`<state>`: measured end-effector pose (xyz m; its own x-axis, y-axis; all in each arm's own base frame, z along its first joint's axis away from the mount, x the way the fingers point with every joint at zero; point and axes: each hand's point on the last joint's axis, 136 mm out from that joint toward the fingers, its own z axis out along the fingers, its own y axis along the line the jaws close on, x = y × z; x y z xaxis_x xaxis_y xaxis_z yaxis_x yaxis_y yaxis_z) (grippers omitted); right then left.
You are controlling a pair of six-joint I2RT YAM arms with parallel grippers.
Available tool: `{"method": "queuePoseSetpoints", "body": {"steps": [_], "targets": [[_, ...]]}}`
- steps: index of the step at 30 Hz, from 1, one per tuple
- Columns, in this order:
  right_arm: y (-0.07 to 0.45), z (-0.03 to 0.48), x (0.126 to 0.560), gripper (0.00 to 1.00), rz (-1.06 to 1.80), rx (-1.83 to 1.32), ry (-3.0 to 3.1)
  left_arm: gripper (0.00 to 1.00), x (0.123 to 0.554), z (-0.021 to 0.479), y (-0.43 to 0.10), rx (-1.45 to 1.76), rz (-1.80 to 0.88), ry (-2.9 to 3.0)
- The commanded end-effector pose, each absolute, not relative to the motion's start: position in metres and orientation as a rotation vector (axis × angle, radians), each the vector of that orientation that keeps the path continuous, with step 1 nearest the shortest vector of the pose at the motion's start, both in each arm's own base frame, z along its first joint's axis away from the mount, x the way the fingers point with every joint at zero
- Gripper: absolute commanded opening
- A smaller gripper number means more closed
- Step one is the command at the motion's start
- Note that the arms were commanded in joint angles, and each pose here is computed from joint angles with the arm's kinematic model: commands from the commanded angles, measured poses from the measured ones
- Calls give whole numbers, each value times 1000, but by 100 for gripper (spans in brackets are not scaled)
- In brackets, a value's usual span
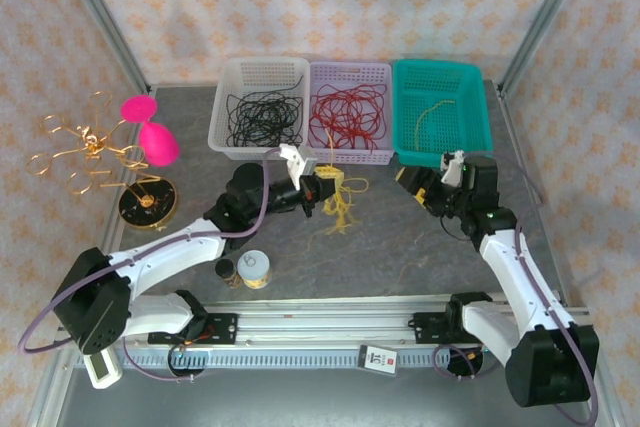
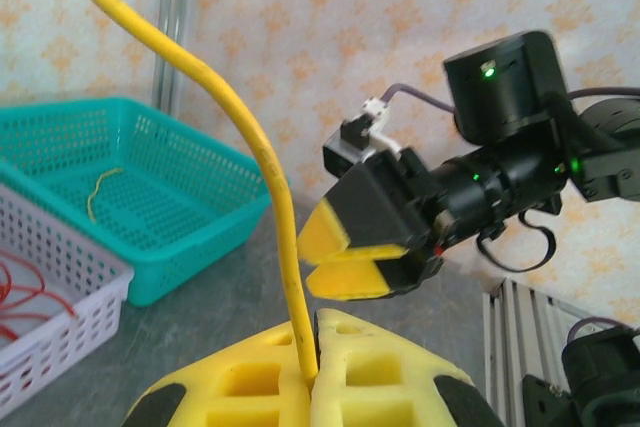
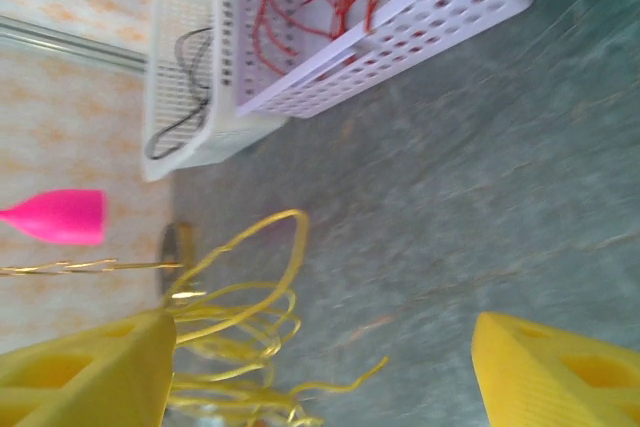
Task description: Untangle the cables
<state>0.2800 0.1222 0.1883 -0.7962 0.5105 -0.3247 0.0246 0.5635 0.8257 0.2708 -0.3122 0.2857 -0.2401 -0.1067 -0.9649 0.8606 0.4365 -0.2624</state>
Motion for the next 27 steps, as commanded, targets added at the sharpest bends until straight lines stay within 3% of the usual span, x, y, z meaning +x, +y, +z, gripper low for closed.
{"method": "queuePoseSetpoints", "body": {"steps": [1,6,14,23,27], "targets": [[143,206,272,77,1453,437,2186,0,275,291,-315,686,-1064,1536],[165,225,276,72,1209,132,2184,0,257,291,-323,738,-1180,1480],[223,218,263,63,1131,-296,2274,0,238,291,-331,879,-1232,1462],[222,185,282,62,977,-242,2412,0,231,295,-330,936,-1217,1435],[208,207,282,59,913,-191,2323,0,237,300,-328,906,-1174,1434]]}}
